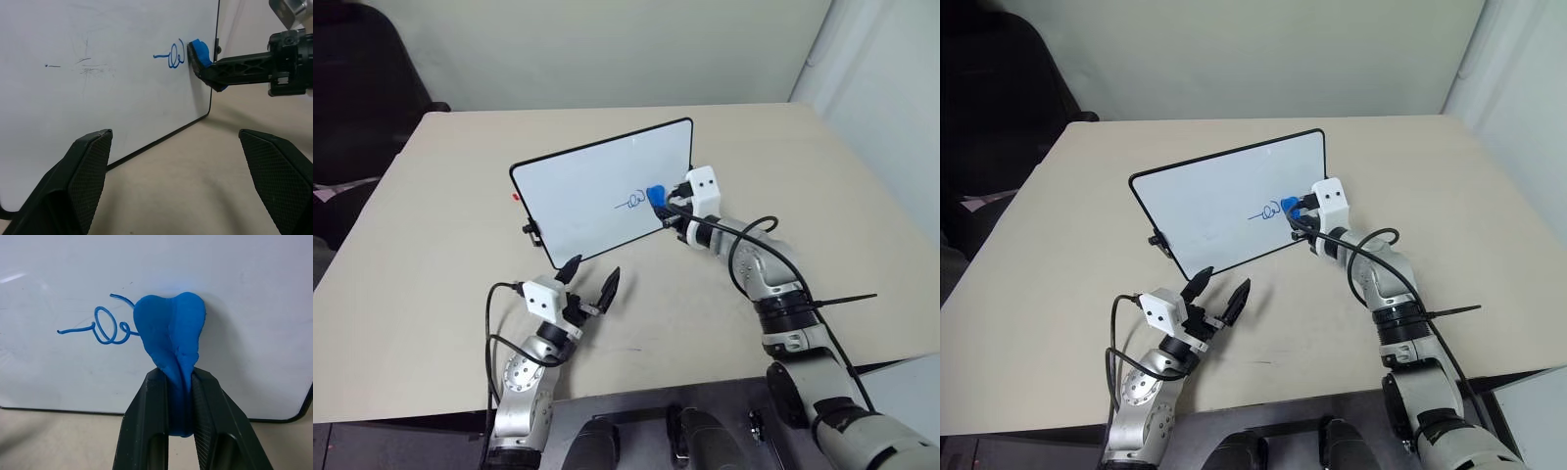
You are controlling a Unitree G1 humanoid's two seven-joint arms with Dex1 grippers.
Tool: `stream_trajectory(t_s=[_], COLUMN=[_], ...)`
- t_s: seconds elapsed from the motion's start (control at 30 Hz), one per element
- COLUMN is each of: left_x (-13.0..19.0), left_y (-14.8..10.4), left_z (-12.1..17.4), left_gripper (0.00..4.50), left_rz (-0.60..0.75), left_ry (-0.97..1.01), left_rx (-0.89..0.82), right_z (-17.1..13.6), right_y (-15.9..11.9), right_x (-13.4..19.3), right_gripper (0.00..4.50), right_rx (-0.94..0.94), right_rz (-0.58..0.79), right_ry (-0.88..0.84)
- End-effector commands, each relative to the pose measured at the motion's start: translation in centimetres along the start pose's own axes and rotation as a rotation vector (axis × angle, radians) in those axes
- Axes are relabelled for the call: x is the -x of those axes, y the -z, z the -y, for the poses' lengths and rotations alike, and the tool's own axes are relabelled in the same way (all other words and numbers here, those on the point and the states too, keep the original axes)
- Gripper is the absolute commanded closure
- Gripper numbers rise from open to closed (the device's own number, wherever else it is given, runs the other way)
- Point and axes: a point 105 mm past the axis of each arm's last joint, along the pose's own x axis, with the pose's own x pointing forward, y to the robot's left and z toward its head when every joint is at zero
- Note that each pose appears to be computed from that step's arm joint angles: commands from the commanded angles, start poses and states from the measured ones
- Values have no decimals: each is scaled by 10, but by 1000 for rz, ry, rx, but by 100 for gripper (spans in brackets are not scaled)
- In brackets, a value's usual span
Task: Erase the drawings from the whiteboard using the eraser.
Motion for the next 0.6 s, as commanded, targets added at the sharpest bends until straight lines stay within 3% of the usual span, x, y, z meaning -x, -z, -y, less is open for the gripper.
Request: stream_trajectory(t_s=[0.03,0.3,0.6], left_x=[-2,-3,-4], left_y=[-13,-11,-11], left_z=[2,6,7], left_gripper=[0,0,0], left_rz=[44,44,47], left_ry=[10,20,15], left_rx=[-19,-14,-20], right_z=[-9,-51,-80], right_y=[-21,-26,-10], right_x=[-6,-24,-45], right_gripper=[417,417,417], right_rx=[49,102,157], right_rz=[59,49,-23], right_ry=[2,-107,-162])
